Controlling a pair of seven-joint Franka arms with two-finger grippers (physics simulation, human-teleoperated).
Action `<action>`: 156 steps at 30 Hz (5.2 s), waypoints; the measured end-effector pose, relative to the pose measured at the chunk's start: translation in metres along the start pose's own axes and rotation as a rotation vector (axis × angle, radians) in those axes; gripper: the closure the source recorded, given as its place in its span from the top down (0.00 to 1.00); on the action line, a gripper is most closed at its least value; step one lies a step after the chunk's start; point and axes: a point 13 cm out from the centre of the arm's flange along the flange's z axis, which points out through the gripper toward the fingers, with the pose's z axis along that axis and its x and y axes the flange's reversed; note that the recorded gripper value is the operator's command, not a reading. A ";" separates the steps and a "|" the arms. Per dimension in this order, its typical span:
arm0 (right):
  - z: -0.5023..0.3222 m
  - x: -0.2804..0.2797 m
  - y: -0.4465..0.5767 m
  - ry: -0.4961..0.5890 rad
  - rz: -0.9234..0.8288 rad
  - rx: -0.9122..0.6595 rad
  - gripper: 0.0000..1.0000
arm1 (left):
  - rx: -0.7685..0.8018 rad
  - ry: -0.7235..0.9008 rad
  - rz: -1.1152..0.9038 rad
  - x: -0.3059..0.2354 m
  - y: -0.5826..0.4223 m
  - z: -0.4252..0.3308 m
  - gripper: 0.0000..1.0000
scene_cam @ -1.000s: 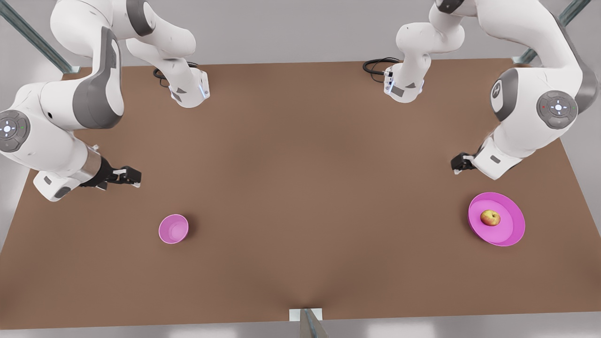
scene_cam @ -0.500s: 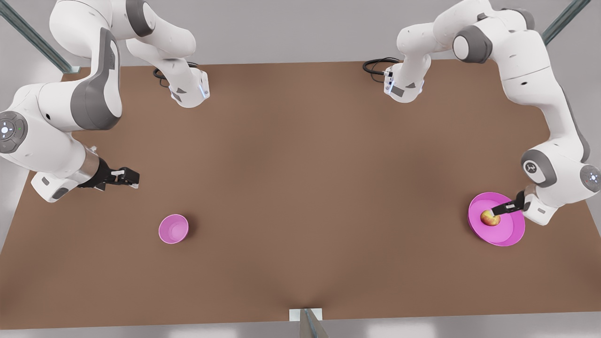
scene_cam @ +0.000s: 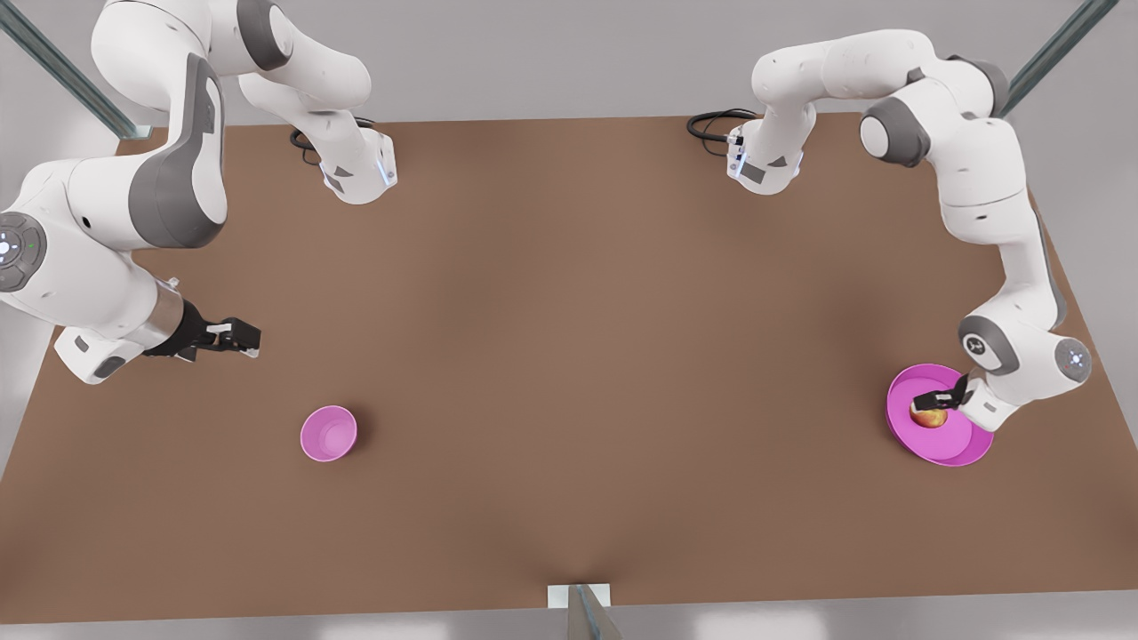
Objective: Use the left arm to pick up the apple from the plate, transfer it to the gripper of the right arm, and then use the right arm to place it into the bowl
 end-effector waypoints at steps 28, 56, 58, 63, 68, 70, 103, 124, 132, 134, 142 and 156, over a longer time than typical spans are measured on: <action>-0.002 0.004 0.029 0.008 -0.051 -0.038 1.00 | 0.176 -0.214 0.371 -0.083 -0.199 -0.095 0.67; 0.226 -0.034 0.339 0.233 0.041 -1.247 1.00 | 1.287 -0.579 0.691 0.051 -0.862 -0.136 0.68; 0.217 -0.035 0.342 0.209 0.023 -1.285 1.00 | 1.276 -0.615 0.725 0.051 -0.861 -0.127 0.68; 0.221 -0.024 0.350 0.190 -0.018 -1.335 1.00 | 1.245 -0.704 0.820 0.050 -0.860 -0.121 0.68; 0.231 -0.020 0.368 0.138 -0.068 -1.325 1.00 | 1.216 -0.776 0.905 0.051 -0.860 -0.120 0.68; 0.231 -0.021 0.377 0.113 -0.079 -1.328 1.00 | 1.205 -0.800 0.934 0.051 -0.861 -0.120 0.68; 0.267 -0.062 0.262 -0.117 -0.242 -1.114 0.69 | 0.965 -0.936 1.228 0.005 -0.770 -0.131 1.00; 0.338 -0.089 0.003 -0.106 -0.785 -0.247 0.70 | -0.160 -0.115 0.809 0.014 -0.338 -0.371 1.00; 0.352 -0.067 -0.010 -0.014 -0.874 -0.243 1.00 | -0.128 -0.108 0.488 0.009 -0.341 -0.349 1.00; 0.355 -0.064 -0.013 -0.002 -0.891 -0.238 1.00 | -0.124 -0.109 0.427 0.009 -0.341 -0.347 1.00; 0.127 -0.096 0.074 -0.233 -1.052 -0.016 1.00 | -0.111 -0.119 0.240 0.009 -0.340 -0.347 1.00; 0.000 0.010 0.030 -0.071 -0.477 0.036 1.00 | -0.097 -0.122 0.080 0.008 -0.351 -0.342 1.00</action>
